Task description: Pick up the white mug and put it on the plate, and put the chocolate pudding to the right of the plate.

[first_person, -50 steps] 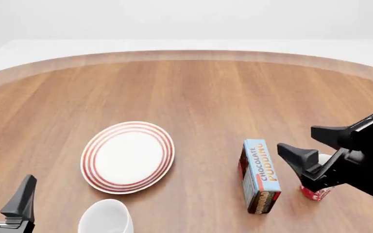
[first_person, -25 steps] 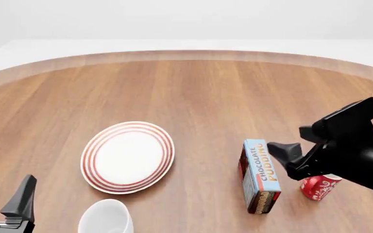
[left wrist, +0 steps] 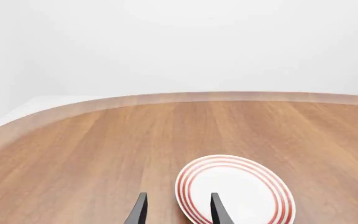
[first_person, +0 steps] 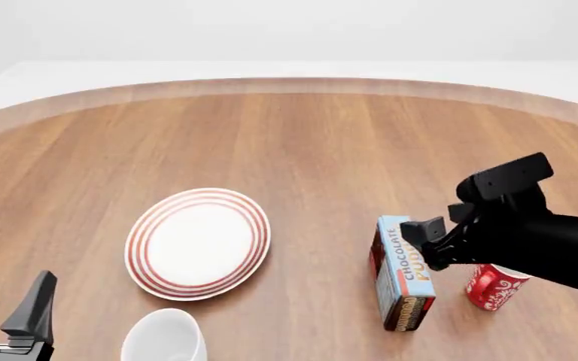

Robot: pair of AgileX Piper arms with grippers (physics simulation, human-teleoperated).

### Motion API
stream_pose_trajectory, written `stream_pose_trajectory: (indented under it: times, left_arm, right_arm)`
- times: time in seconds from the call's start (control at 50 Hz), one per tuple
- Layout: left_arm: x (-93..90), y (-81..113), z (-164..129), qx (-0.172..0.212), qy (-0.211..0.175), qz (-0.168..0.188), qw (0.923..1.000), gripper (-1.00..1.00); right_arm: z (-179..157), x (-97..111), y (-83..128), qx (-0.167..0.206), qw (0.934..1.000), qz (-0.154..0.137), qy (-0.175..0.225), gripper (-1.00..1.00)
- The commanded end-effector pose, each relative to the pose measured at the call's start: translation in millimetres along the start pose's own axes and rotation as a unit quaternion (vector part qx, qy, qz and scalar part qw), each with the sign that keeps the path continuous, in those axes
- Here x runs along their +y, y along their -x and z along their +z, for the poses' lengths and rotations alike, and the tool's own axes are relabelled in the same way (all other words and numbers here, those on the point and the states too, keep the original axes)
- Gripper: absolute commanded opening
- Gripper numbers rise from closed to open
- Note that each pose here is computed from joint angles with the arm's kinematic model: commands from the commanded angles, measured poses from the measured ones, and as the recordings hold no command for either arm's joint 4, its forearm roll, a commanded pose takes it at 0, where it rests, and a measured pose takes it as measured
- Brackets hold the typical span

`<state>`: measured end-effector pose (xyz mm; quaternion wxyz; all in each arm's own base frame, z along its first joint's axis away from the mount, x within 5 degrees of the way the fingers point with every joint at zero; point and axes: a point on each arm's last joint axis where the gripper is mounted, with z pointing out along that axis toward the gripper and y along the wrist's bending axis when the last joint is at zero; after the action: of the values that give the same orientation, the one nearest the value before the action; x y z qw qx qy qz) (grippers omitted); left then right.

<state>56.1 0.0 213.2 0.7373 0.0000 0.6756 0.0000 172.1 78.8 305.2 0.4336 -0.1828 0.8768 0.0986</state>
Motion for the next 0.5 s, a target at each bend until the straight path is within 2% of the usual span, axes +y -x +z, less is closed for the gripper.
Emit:
stream_pose_trajectory:
  times: [0.02,0.08,0.12,0.16,0.28,0.5]
  left_arm:
    - [0.0,0.0,0.0,0.0,0.0,0.0,1.0,1.0]
    - [0.0,0.0,0.0,0.0,0.0,0.0,1.0,1.0]
    - [0.0,0.0,0.0,0.0,0.0,0.0,1.0,1.0]
    - [0.0,0.0,0.0,0.0,0.0,0.0,1.0,1.0]
    - [0.0,0.0,0.0,0.0,0.0,0.0,1.0,1.0]
    - [0.0,0.0,0.0,0.0,0.0,0.0,1.0,1.0]
  right_arm:
    - [11.1,-0.4,4.3,0.028,0.9994,0.02,-0.002,1.0]
    - [13.5,0.1,5.8,0.037,0.9989,0.028,-0.002,1.0]
    - [15.6,-0.9,5.4,0.044,0.9988,0.021,-0.004,1.0]
    - [16.9,-0.9,6.4,0.049,0.9983,0.03,-0.004,1.0]
    - [18.7,-4.8,4.6,0.063,0.9978,0.02,-0.011,1.0]
    - [21.3,-12.2,1.3,0.083,0.996,0.023,-0.024,1.0]
